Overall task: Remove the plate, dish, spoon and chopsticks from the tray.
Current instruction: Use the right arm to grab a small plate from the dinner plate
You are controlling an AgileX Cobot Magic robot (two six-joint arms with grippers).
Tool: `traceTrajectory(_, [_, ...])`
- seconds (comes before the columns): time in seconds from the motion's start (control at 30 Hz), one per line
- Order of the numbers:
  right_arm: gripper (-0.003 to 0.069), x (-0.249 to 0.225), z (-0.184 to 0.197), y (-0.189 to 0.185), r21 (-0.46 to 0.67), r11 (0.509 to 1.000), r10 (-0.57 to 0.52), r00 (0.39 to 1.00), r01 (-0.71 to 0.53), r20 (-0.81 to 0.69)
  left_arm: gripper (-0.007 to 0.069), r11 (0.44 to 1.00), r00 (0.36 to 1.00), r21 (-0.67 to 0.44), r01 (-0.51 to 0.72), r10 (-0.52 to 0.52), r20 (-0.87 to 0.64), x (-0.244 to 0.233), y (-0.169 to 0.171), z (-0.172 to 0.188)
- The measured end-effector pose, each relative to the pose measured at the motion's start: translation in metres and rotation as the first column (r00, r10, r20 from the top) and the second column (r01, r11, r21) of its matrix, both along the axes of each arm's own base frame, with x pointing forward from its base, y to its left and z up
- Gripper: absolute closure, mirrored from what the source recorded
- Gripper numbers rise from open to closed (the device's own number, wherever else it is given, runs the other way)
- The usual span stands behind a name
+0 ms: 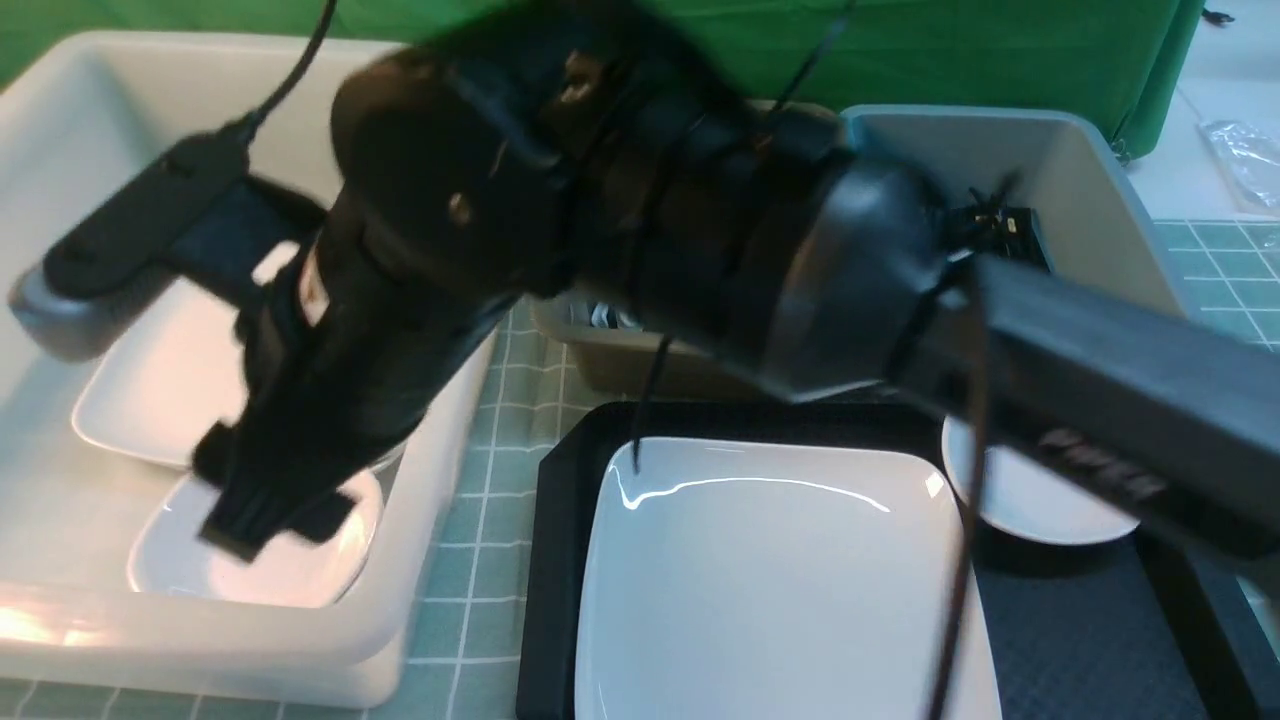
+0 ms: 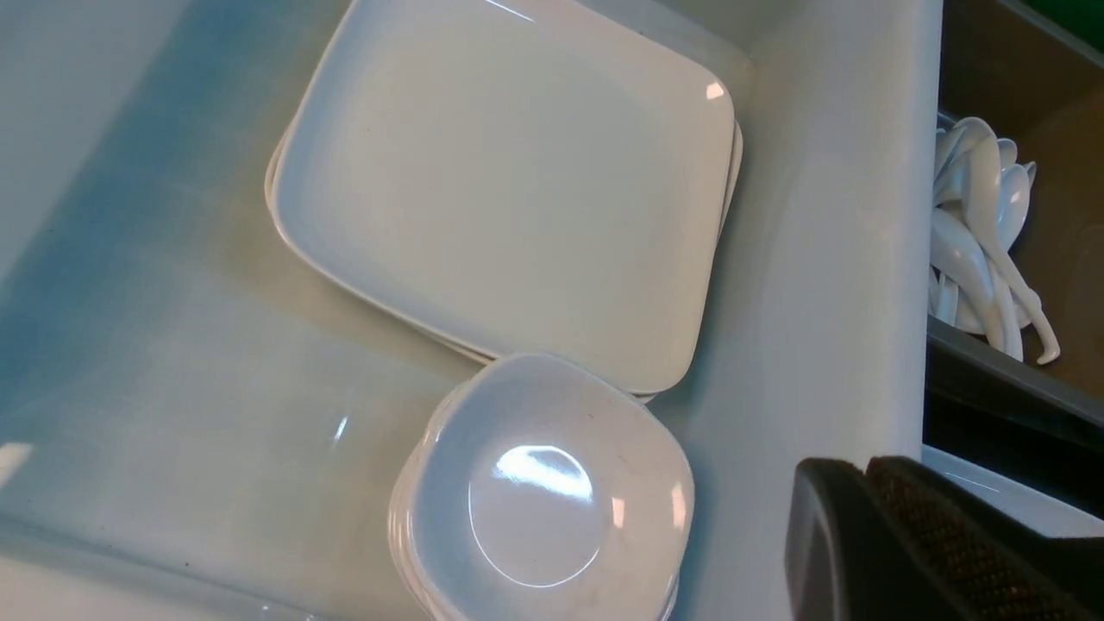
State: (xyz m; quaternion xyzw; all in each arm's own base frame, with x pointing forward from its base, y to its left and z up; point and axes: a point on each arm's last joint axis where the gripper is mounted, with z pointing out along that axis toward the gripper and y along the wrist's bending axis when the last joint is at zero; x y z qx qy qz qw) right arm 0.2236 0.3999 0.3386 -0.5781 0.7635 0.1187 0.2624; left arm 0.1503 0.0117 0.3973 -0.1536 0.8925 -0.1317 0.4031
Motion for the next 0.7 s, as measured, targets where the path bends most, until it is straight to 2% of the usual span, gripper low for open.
traceTrajectory(0.07, [0.0267, 0.005, 0.013, -0.018, -0.072, 0.994, -0.07, 0.994, 0.076, 0.082, 0.0613, 1.0, 1.0, -0.001, 0.003, -0.003, -0.001, 0.0, 0.0, 0.0])
traceTrajectory(0.13, [0.0444, 0.011, 0.03, -0.043, -0.165, 0.965, -0.172, 0.968, 0.203, 0.184, 0.0613, 1.0, 1.0, 0.005, 0.013, -0.013, -0.001, 0.0, -0.001, 0.0])
traceTrajectory(0.2, [0.0545, 0.019, 0.043, -0.059, -0.151, 0.95, -0.232, 0.942, 0.273, 0.243, 0.0613, 0.999, 0.999, 0.015, 0.035, -0.035, -0.001, 0.0, -0.003, 0.0])
traceTrajectory(0.23, [0.0592, 0.025, 0.056, -0.078, -0.129, 0.936, -0.284, 0.921, 0.326, 0.269, 0.0613, 0.998, 0.998, 0.021, 0.066, -0.066, -0.002, 0.0, -0.007, 0.0])
traceTrajectory(0.27, [0.0598, 0.026, 0.054, -0.08, -0.133, 0.934, -0.289, 0.919, 0.332, 0.267, 0.0613, 0.997, 0.998, 0.021, 0.07, -0.07, -0.002, 0.0, -0.008, 0.0])
traceTrajectory(0.37, [0.0638, 0.04, 0.065, -0.132, -0.134, 0.886, -0.4, 0.877, 0.445, 0.265, 0.0613, 0.983, 0.985, 0.053, 0.174, -0.174, -0.018, 0.002, -0.02, -0.003])
traceTrajectory(0.43, [0.0639, 0.051, 0.057, -0.175, -0.172, 0.83, -0.489, 0.84, 0.531, 0.235, 0.0613, 0.971, 0.973, 0.07, 0.229, -0.227, -0.038, 0.004, -0.027, -0.005])
traceTrajectory(0.53, [0.0631, 0.056, 0.031, -0.219, -0.262, 0.757, -0.573, 0.801, 0.598, 0.172, 0.0613, 0.954, 0.956, 0.084, 0.288, -0.282, -0.08, 0.008, -0.035, -0.012])
traceTrajectory(0.57, [0.0617, 0.058, 0.013, -0.241, -0.312, 0.721, -0.614, 0.779, 0.619, 0.126, 0.0613, 0.948, 0.949, 0.082, 0.308, -0.3, -0.096, 0.01, -0.038, -0.015])
traceTrajectory(0.6, [0.0608, 0.057, 0.007, -0.245, -0.327, 0.707, -0.628, 0.77, 0.627, 0.116, 0.0613, 0.947, 0.948, 0.081, 0.311, -0.303, -0.101, 0.011, -0.039, -0.016])
traceTrajectory(0.63, [0.056, 0.06, -0.019, -0.267, -0.366, 0.669, -0.678, 0.733, 0.647, 0.056, 0.0613, 0.94, 0.938, 0.074, 0.333, -0.323, -0.127, 0.014, -0.042, -0.022])
traceTrajectory(0.67, [0.0519, 0.061, -0.032, -0.274, -0.374, 0.66, -0.69, 0.722, 0.652, 0.04, 0.0613, 0.938, 0.935, 0.072, 0.339, -0.327, -0.136, 0.016, -0.043, -0.024])
traceTrajectory(0.7, [0.051, 0.061, -0.035, -0.276, -0.374, 0.659, -0.694, 0.719, 0.652, 0.031, 0.0613, 0.937, 0.934, 0.07, 0.341, -0.329, -0.141, 0.017, -0.043, -0.025])
